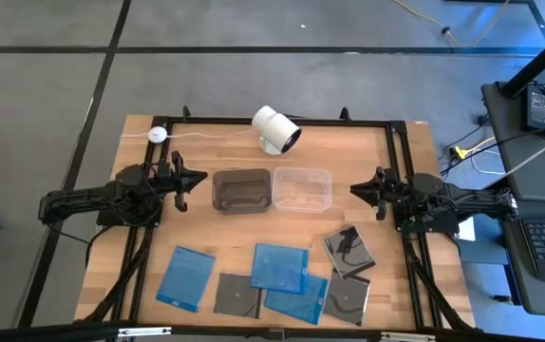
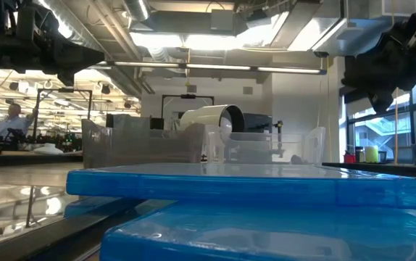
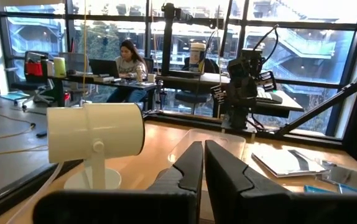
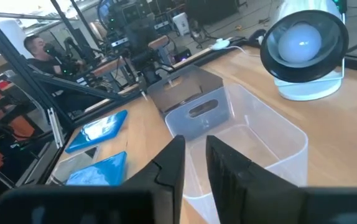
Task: Pick & place jewel cases by type
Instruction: Put the top right black cd case into the transparent bin
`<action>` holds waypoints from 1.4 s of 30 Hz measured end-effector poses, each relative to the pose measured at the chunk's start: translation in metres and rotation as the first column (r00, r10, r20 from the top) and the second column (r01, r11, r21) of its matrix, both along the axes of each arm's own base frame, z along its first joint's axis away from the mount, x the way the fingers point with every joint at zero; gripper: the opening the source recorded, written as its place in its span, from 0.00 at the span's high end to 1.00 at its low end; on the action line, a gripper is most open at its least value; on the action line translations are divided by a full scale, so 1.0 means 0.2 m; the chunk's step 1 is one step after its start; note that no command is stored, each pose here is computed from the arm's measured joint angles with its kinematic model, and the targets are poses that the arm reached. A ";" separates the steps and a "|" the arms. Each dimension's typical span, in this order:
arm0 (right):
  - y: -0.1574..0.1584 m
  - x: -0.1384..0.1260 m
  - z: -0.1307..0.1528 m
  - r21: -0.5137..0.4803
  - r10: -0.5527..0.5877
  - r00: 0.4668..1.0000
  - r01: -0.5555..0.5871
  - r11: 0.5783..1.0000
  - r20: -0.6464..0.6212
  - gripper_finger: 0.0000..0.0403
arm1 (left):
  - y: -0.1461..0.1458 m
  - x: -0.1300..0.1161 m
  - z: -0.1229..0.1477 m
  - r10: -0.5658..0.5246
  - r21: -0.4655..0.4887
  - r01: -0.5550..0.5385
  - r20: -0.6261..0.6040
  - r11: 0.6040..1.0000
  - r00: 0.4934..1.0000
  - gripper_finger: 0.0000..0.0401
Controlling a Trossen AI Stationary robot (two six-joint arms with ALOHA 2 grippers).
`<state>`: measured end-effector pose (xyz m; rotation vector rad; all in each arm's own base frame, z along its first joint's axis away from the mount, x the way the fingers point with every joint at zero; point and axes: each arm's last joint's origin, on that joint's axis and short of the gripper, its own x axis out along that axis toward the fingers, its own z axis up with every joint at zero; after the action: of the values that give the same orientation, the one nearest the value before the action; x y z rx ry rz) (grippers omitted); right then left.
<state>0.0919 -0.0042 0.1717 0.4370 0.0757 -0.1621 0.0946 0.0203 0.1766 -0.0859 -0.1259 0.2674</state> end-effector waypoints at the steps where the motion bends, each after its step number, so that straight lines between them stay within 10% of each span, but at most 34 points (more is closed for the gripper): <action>1: 0.00 0.00 0.00 0.007 -0.001 1.000 0.001 1.000 0.001 0.79 | 0.00 0.00 0.00 0.000 -0.004 0.000 0.001 1.000 1.000 0.96; 14: 0.00 0.00 0.00 0.079 -0.010 1.000 0.009 0.997 0.011 0.42 | 0.00 0.00 0.00 -0.007 -0.069 0.009 0.020 0.998 1.000 0.68; 30: 0.00 0.00 0.01 0.066 0.000 1.000 -0.002 0.998 0.022 0.40 | 0.00 0.00 0.00 -0.030 -0.274 0.054 0.092 0.960 0.995 0.51; 42: 0.01 0.00 0.26 -0.370 0.081 0.987 -0.024 0.929 0.140 0.42 | -0.06 0.11 0.08 -0.136 -0.166 0.155 0.120 0.974 0.983 0.52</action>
<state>0.0911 -0.0013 0.2227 0.0708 -0.0939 -0.0859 0.1157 0.0083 0.1923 -0.2830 -0.2028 0.1262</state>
